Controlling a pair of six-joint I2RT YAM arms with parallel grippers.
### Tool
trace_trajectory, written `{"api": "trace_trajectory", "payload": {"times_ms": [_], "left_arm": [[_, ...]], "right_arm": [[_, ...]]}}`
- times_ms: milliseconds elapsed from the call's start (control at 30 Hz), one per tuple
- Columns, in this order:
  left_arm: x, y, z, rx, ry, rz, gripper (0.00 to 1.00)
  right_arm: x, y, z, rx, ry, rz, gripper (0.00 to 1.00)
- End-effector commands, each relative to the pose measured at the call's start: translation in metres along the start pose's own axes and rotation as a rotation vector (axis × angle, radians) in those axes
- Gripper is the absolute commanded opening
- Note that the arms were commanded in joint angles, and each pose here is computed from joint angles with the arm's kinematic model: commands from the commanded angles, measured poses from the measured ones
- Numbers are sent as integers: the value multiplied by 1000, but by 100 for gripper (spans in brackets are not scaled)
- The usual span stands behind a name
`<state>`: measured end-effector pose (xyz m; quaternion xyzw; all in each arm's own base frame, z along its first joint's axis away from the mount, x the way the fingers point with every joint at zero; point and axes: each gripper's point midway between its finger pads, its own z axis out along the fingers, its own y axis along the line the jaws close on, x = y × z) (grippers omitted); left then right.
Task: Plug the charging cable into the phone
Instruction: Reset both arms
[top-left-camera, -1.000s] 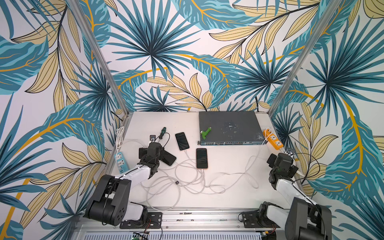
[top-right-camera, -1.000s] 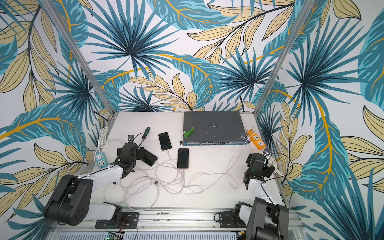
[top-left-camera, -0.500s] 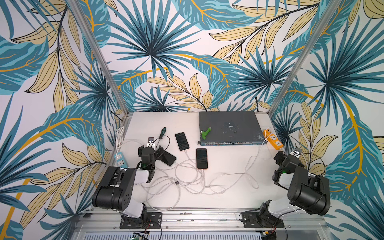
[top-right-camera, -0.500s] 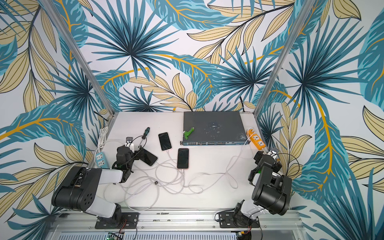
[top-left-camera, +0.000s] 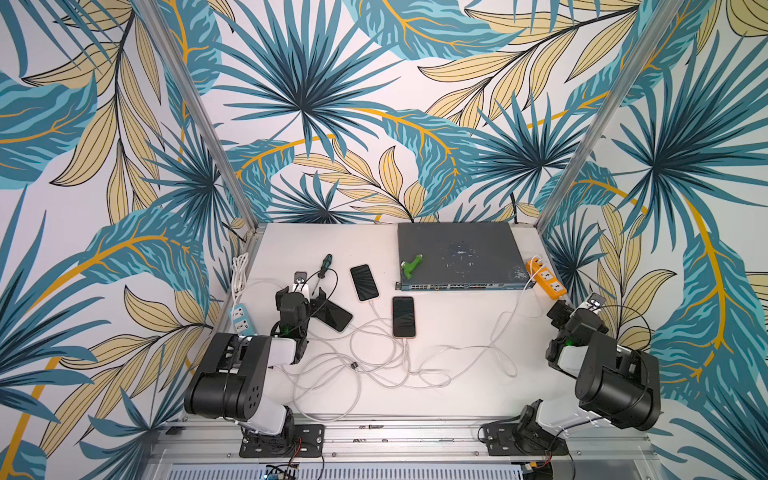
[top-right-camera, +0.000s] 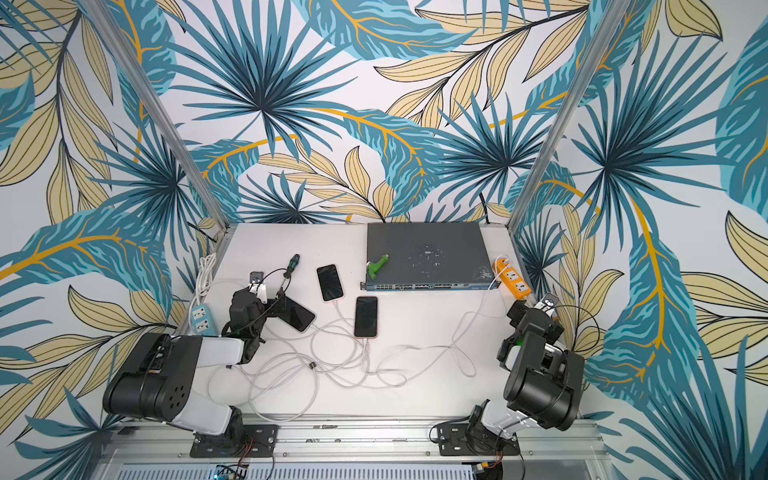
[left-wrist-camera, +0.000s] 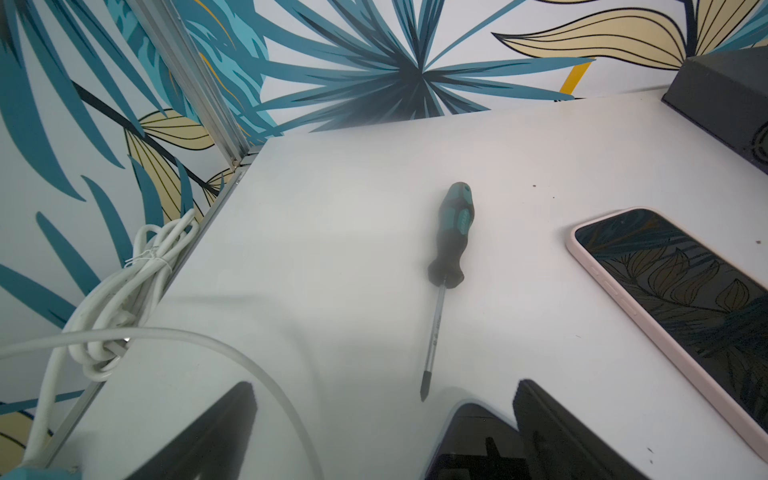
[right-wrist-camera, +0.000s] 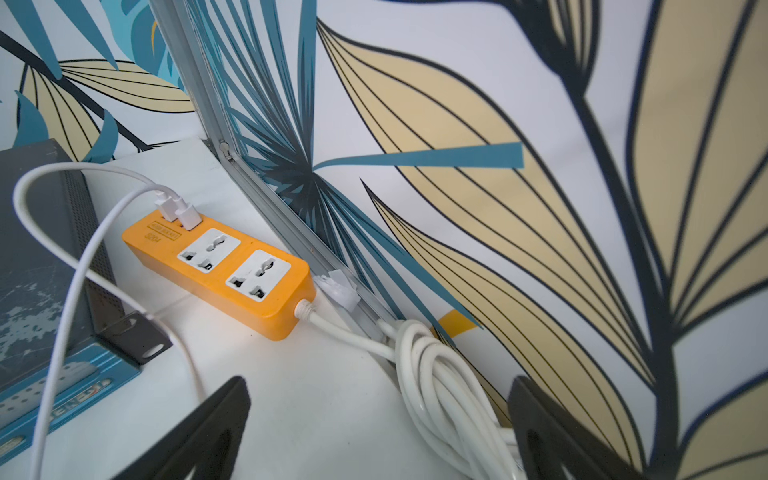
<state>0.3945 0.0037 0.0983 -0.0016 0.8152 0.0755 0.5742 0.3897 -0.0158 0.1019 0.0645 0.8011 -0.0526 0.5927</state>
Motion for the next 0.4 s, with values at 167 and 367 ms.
{"api": "trace_trajectory", "payload": {"times_ms": [167,367], "left_arm": [[-18,1,1,4,-53,-16,100],[-18,1,1,4,-53,-17,100]], "right_arm": [[-10,4,2,-22,-17,4,100],[-8,14,4,-71,0,-20,100]]}}
